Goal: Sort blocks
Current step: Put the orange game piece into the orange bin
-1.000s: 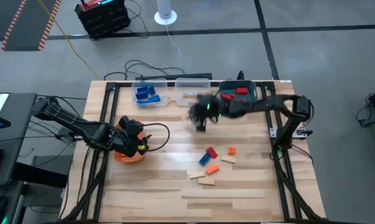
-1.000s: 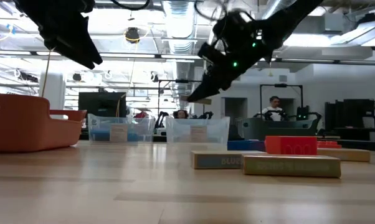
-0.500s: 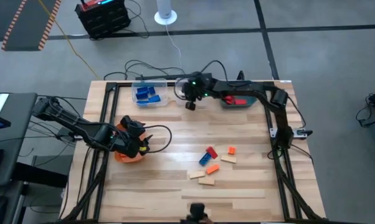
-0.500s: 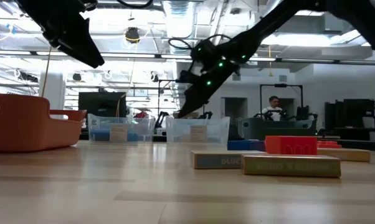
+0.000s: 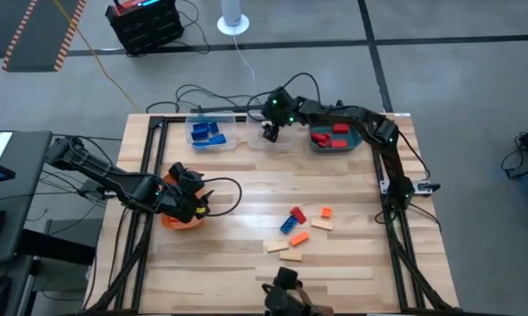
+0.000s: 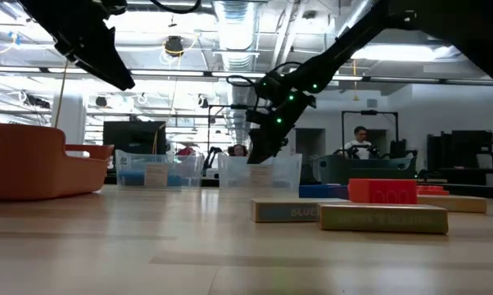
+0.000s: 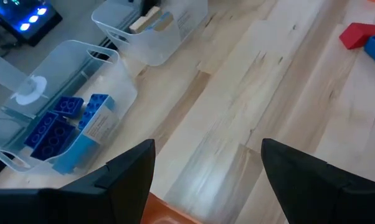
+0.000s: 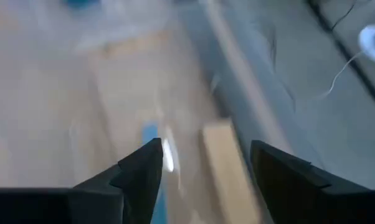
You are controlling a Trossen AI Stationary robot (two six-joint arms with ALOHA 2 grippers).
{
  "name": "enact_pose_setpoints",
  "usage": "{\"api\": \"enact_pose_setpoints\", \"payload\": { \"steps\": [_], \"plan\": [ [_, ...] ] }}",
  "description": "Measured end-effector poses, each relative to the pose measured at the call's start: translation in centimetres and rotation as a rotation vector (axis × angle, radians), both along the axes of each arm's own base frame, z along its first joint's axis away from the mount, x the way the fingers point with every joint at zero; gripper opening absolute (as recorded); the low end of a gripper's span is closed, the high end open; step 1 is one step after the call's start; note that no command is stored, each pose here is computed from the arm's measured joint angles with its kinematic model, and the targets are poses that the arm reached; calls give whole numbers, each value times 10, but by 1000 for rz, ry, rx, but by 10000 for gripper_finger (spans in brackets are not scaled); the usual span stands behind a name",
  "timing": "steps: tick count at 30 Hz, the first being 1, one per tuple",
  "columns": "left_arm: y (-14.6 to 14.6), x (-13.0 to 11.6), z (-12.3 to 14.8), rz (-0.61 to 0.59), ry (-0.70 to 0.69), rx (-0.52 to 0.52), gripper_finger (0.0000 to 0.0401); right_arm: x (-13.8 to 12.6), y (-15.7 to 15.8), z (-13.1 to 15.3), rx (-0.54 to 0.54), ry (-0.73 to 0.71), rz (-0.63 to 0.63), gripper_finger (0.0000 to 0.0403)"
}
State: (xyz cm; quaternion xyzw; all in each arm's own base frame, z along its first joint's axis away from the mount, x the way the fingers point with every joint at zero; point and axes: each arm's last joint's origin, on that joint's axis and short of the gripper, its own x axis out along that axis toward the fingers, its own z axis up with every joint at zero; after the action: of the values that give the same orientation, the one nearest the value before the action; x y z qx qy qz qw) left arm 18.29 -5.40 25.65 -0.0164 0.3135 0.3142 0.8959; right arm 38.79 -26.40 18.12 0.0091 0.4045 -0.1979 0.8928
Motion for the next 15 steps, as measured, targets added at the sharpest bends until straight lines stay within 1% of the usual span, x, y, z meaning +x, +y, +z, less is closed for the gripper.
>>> {"api": "enact_pose_setpoints", "payload": {
  "steps": [2,4,7,9,11,13,15],
  "plan": [
    [0,0,0,1,-1,0,285,-3,8,7,10,38,25,273],
    [0,0,0,3,-4,-2,285,-4,20,24,2,42,74,272],
    [0,0,0,4,-6,-3,285,-5,53,40,18,17,204,269],
    [0,0,0,4,-6,-3,285,-5,80,36,41,-11,289,269],
    [0,0,0,5,-7,-2,285,-7,112,26,39,-20,353,269],
    [0,0,0,7,-9,1,285,-14,144,16,39,-35,398,269],
    [0,0,0,9,-11,1,285,-24,173,8,45,-78,430,269]
  ]
}}
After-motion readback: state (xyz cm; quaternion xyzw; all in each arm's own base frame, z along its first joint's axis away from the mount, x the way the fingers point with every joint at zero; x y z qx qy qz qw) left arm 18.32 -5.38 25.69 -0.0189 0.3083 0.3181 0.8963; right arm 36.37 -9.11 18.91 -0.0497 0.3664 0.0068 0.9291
